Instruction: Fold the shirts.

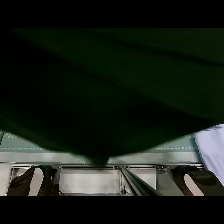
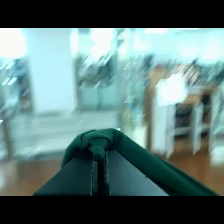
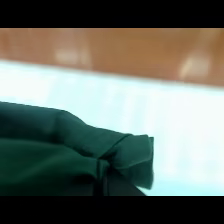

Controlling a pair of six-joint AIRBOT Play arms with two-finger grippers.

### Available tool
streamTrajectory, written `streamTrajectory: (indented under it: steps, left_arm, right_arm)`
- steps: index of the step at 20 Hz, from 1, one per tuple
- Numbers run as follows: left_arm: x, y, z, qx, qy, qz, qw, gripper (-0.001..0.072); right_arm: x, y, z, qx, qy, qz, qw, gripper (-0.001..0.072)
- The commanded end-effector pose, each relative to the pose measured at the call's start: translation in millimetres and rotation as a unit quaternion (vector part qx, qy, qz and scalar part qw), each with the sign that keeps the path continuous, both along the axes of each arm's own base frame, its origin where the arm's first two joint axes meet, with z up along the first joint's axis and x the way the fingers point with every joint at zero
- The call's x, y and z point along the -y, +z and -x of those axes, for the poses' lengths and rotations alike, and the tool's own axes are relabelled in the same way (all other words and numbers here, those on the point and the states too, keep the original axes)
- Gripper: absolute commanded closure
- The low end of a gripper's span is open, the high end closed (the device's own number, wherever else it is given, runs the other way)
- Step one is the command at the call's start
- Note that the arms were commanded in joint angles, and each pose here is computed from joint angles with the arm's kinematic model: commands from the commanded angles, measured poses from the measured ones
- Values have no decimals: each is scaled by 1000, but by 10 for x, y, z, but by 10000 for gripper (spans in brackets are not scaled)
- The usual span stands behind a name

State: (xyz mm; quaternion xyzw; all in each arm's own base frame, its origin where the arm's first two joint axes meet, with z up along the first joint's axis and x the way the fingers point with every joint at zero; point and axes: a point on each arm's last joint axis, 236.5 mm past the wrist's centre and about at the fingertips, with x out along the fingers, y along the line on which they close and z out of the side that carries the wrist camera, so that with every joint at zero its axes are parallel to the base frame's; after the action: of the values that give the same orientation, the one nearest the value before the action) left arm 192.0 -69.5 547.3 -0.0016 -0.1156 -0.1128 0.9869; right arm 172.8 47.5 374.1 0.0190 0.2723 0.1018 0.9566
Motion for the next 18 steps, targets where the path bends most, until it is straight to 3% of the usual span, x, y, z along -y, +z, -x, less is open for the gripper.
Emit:
streamTrajectory:
  steps: [1,4,9,13,18]
  left_arm:
    - [-150,-410,-72,-72,24,-9,997,688]
    - [-113,-1201,-552,-189,-27,29,981,688]
    - [-136,-3107,-1677,-397,-59,111,909,688]
    - [-154,-4189,-2591,-469,-39,143,871,688]
    - [36,-4922,-3427,-515,-51,177,837,688]
  right_arm:
    - [-63,-872,209,-142,-2,-21,990,680]
    - [-334,-1722,58,-237,26,-68,969,680]
    - [-428,-2950,-437,-324,-3,-107,940,680]
    - [-352,-3605,-1086,-345,-48,-115,930,679]
    - [-36,-4177,-2121,-353,-122,-192,908,679]
